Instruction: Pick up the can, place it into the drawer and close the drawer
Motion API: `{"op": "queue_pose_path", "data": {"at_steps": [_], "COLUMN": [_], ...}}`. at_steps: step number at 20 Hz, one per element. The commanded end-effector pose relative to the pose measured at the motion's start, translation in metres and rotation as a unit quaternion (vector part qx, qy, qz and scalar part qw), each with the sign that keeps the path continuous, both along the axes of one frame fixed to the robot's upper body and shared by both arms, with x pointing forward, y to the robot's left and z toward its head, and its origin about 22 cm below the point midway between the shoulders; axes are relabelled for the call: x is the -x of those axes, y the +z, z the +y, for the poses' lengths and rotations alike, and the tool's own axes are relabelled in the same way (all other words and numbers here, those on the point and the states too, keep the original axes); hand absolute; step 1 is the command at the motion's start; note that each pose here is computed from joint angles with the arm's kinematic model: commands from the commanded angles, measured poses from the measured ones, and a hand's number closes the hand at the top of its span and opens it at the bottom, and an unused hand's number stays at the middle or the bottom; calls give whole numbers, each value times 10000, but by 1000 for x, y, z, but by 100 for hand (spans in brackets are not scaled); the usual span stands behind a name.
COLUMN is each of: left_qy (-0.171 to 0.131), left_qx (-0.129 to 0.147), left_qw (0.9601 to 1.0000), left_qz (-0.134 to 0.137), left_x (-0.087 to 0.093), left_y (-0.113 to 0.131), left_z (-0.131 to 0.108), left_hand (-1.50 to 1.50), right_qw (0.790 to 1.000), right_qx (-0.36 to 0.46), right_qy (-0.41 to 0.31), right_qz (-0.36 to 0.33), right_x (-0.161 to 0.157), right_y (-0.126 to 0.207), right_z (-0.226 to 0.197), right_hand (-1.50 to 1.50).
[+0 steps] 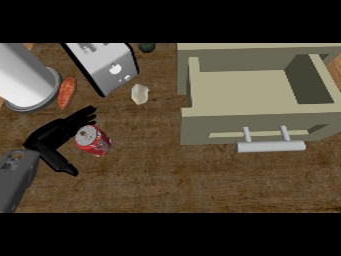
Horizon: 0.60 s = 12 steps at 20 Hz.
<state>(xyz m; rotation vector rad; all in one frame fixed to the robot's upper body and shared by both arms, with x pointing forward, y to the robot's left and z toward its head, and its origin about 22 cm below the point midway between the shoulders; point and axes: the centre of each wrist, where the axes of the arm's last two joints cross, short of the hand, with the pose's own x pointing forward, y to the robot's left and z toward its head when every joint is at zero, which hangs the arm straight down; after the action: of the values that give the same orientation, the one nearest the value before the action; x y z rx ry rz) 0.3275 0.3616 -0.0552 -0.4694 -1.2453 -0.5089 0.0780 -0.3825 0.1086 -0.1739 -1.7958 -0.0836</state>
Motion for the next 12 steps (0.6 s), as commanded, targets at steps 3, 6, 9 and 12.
{"op": "queue_pose_path", "data": {"at_steps": [3,6,9,12], "left_qy": [-239,-305,-337,-340], "left_qx": [602,645,740,838], "left_qw": [9979,9973,9965,9957], "left_qz": [21,155,189,218], "left_x": [20,9,13,2], "left_y": [-23,-29,-38,-31], "left_z": [7,-21,-34,-35], "left_hand": [-150,-150,-150,-150], "right_qw": [10000,10000,9999,9999], "right_qx": [-5,-38,-11,-24], "right_qy": [70,27,126,32], "right_qz": [51,-6,62,116], "right_x": [12,9,9,4], "right_y": [-5,0,6,2], "right_z": [-9,1,9,1], "right_hand": [-150,-150,-150,-150]}}
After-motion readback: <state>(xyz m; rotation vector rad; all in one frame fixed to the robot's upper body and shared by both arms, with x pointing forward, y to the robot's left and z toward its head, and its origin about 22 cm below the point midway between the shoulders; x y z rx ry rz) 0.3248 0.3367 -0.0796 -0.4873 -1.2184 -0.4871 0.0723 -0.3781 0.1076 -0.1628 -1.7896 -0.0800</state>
